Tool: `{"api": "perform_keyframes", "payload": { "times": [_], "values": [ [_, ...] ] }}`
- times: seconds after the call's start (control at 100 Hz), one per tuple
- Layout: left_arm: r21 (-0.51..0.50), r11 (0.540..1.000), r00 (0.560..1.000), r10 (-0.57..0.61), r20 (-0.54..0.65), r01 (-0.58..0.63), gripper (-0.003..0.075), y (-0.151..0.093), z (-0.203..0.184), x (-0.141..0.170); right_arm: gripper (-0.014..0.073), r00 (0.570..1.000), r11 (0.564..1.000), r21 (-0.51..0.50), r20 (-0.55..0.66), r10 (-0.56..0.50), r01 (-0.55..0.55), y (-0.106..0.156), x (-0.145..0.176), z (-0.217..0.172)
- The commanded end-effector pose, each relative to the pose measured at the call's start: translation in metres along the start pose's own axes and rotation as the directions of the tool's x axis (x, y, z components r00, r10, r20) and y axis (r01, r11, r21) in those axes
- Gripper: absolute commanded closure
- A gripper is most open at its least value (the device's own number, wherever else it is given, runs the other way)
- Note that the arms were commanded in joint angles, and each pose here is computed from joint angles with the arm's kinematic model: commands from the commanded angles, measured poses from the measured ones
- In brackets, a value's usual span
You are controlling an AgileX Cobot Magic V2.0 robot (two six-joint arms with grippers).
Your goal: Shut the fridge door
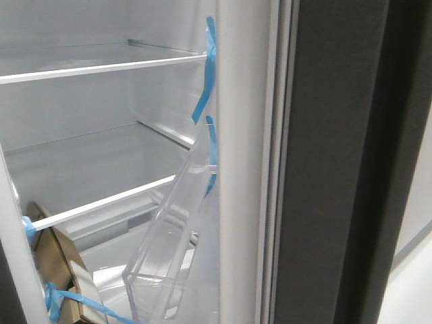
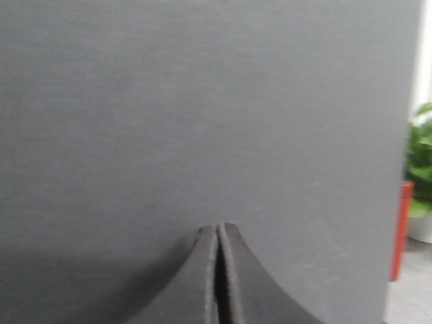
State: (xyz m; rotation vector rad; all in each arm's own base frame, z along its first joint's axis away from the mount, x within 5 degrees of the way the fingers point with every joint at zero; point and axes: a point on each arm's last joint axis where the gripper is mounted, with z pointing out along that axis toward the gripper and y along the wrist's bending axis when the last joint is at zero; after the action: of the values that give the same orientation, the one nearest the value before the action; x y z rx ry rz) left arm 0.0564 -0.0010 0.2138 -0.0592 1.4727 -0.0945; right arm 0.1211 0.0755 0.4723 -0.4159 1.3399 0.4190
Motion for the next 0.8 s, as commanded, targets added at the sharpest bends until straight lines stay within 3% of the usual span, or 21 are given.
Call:
{"api": "perform_keyframes", "payload": {
  "times": [0.0, 0.35, 0.79],
  "values": [
    [0.005, 1.000, 1.000, -0.005, 0.030, 0.005, 0.0741, 0.000, 0.002, 0.004, 0.0671, 0.994, 1.000, -0.031, 0.113, 0.002, 0.002, 0.004, -0.019, -0.006],
    [0.005, 1.000, 1.000, -0.005, 0.030, 0.005, 0.0741, 0.000, 0.002, 0.004, 0.0671, 0.996, 0.994, -0.113, 0.085, 0.021, -0.012, 0.017, -0.015, 0.007],
    [0.005, 1.000, 1.000, -0.005, 0.030, 0.005, 0.0741, 0.000, 0.002, 0.004, 0.0671, 0.999, 0.988, -0.152, 0.019, 0.045, -0.042, 0.036, -0.020, 0.093]
  ]
}}
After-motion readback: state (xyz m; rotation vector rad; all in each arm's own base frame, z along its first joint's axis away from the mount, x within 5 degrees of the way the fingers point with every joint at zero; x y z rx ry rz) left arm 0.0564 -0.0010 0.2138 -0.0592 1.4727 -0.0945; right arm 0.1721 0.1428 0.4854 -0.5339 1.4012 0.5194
